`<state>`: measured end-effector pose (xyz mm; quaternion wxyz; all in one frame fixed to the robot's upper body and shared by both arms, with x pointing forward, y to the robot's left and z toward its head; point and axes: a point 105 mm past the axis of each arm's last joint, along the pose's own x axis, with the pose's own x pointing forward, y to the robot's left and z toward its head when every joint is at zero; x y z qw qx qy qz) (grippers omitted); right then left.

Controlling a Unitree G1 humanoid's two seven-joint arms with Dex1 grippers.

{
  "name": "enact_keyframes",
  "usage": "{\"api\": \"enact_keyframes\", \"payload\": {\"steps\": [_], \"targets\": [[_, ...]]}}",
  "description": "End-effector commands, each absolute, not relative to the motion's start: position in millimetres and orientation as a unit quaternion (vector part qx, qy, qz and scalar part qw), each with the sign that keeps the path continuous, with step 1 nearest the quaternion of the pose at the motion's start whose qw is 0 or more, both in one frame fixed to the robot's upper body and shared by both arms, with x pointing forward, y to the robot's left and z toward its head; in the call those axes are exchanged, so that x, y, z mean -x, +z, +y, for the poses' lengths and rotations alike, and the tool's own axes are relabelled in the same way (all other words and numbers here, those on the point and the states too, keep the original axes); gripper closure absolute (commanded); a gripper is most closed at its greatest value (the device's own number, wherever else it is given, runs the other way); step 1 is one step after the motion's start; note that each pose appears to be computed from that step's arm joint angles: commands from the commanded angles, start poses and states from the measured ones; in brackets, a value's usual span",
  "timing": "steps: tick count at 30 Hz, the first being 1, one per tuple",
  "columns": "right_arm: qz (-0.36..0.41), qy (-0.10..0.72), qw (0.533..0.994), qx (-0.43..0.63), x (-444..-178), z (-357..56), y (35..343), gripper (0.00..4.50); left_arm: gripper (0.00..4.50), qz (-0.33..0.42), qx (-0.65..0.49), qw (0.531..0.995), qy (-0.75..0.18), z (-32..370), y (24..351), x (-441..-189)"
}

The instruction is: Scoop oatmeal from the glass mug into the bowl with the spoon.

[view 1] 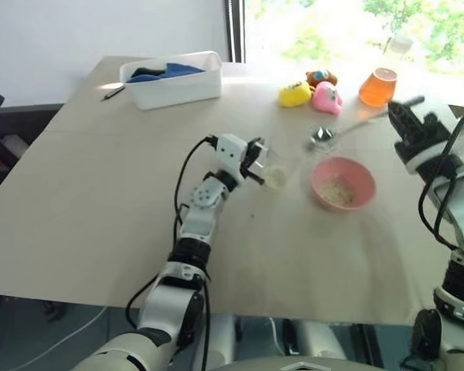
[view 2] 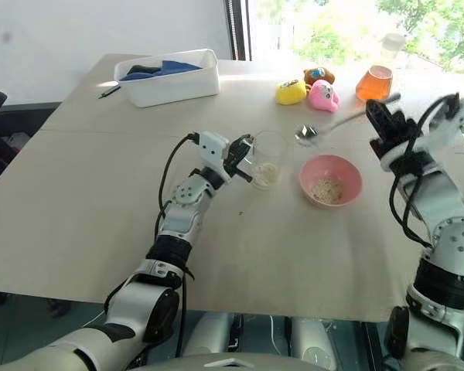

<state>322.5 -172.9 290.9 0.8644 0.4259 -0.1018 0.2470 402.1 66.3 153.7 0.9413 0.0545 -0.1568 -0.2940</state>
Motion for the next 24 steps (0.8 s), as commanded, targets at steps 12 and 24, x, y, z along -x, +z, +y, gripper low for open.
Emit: {"api": "enact_keyframes", "payload": {"steps": [12, 24], "targets": [[-0.036, 0.28, 0.916, -0.285, -326.9, -130.1, 263.1, 4.5, 4.45, -0.192, -0.061, 0.933, -0.299, 62.2, 171.1, -393.3], [-0.078, 0.323, 0.902, -0.277, -329.1, -112.4, 282.5, 1.72, 4.5, -0.164, -0.04, 0.948, -0.27, 73.4, 162.7, -394.0]]}}
